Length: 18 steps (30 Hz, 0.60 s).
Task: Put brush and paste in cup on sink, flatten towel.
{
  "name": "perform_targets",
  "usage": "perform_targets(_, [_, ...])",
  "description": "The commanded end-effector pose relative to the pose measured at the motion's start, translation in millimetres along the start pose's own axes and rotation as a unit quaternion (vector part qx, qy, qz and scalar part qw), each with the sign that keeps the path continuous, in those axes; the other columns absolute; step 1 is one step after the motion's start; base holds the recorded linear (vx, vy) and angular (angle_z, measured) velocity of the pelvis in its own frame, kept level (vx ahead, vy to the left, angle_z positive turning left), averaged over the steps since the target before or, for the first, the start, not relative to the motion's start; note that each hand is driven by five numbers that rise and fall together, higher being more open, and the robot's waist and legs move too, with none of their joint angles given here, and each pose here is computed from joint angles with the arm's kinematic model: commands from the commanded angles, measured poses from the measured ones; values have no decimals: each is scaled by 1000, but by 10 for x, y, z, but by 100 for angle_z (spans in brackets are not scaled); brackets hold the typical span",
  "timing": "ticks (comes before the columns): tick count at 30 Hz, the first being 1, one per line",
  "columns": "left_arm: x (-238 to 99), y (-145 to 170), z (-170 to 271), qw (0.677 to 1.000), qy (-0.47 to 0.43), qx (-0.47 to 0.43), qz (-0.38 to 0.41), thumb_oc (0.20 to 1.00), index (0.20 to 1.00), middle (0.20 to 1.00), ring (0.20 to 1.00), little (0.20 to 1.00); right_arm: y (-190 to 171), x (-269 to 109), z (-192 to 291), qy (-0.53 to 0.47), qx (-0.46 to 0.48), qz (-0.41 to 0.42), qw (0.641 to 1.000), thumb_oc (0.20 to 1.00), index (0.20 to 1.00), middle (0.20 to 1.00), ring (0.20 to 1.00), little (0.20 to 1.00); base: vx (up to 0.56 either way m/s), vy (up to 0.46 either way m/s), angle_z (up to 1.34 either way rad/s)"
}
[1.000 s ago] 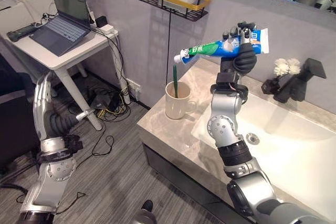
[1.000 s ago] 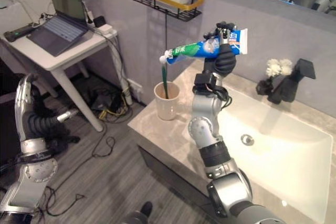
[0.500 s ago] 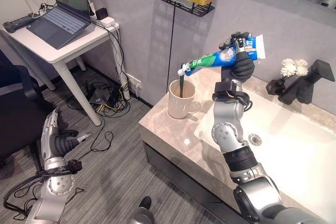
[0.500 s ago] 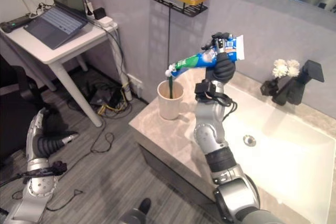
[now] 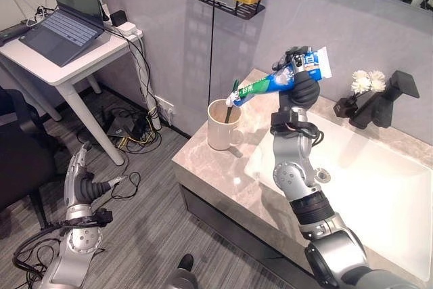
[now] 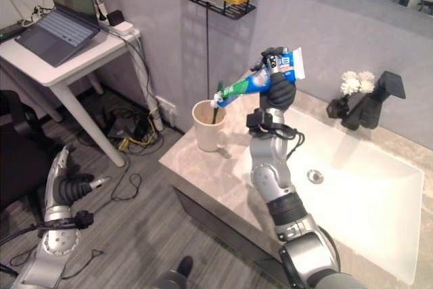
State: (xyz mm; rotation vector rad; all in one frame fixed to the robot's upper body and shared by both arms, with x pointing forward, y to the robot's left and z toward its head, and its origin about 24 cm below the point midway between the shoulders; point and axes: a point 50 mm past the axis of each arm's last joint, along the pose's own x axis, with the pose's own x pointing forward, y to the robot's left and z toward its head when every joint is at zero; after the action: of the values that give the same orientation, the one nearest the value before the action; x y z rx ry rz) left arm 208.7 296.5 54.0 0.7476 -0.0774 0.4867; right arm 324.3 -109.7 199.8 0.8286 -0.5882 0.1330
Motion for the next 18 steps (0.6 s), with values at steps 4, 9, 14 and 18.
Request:
perform_targets(4, [54,49,33,1000,-20,-2,-1,1000,1000,1000,1000,1000,252,14,173,-28,-43,104,993,200,200,200,200,200,0,0,0])
perform_targets(9, [51,17,30,1000,-18,-5,-8,1000,1000,1000,1000,1000,314,16,173,-26,-79,131,988,200,200,200,200,200,0,0,0])
perform_targets(14, [46,4,34,1000,-21,-3,-15,1000,1000,1000,1000,1000,392,35,250,-43,-123,163,978,200,200,200,200,200,0,0,0])
perform_targets(18, [41,-4,40,1000,-23,-2,-18,1000,1000,1000,1000,1000,442,44,267,-50,-134,175,974,200,200,200,200,200,0,0,0])
